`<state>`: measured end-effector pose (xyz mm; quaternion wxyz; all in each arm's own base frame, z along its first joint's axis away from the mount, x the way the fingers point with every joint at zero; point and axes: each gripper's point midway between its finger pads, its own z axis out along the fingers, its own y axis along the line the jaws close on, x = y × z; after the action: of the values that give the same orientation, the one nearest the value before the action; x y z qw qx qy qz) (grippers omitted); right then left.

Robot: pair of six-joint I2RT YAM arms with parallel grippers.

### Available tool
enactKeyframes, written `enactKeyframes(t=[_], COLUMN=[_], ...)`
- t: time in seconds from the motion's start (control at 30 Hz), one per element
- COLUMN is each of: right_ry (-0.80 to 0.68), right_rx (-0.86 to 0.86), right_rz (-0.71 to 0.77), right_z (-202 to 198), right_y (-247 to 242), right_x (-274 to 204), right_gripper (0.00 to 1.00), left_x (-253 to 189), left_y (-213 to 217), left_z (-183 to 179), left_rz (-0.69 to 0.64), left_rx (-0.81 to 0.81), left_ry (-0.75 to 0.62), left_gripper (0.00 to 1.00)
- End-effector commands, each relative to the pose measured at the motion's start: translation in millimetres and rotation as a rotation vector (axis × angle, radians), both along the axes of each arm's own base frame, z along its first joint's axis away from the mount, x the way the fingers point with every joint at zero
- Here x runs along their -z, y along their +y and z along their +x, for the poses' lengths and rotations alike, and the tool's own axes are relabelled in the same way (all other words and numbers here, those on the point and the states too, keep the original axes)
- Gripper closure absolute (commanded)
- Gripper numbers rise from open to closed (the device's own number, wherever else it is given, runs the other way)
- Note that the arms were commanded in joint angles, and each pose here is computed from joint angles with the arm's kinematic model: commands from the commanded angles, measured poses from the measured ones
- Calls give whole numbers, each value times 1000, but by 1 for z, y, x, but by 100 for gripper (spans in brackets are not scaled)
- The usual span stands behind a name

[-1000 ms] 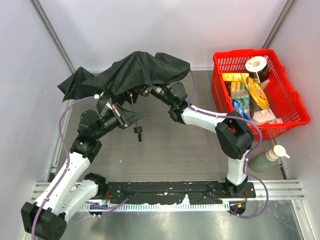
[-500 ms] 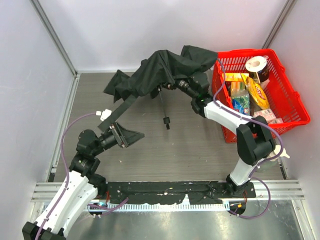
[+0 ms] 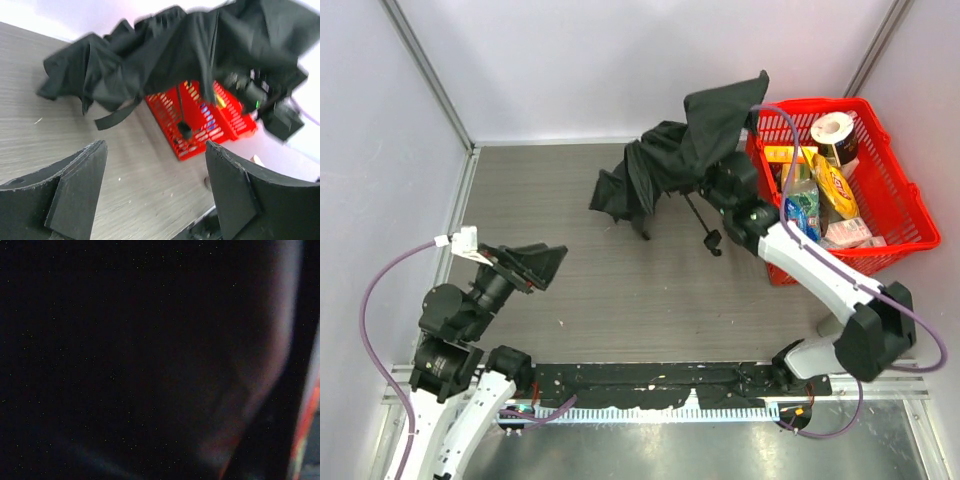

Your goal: Put away the umbrella

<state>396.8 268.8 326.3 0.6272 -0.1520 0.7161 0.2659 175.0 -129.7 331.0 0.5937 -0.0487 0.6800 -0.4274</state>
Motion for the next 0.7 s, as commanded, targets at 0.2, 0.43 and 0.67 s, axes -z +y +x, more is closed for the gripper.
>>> enactKeyframes(t=[0.2, 0.43, 0.67], right_ry=[-599, -728, -810], right_rx=[-60, 62, 184], right_rz=[-116, -254, -234], right_z=[-73, -96, -101], right_y=[-16, 1, 2], right_x=[-50, -53, -68], right_gripper=[99, 99, 99], left_x=[-71, -79, -65], left_y=[-62, -88, -88], left_z=[70, 109, 136], left_rz=[-189, -228, -295], left_rx=[193, 245, 101], left_ry=[114, 148, 236], left_gripper=[0, 0, 0])
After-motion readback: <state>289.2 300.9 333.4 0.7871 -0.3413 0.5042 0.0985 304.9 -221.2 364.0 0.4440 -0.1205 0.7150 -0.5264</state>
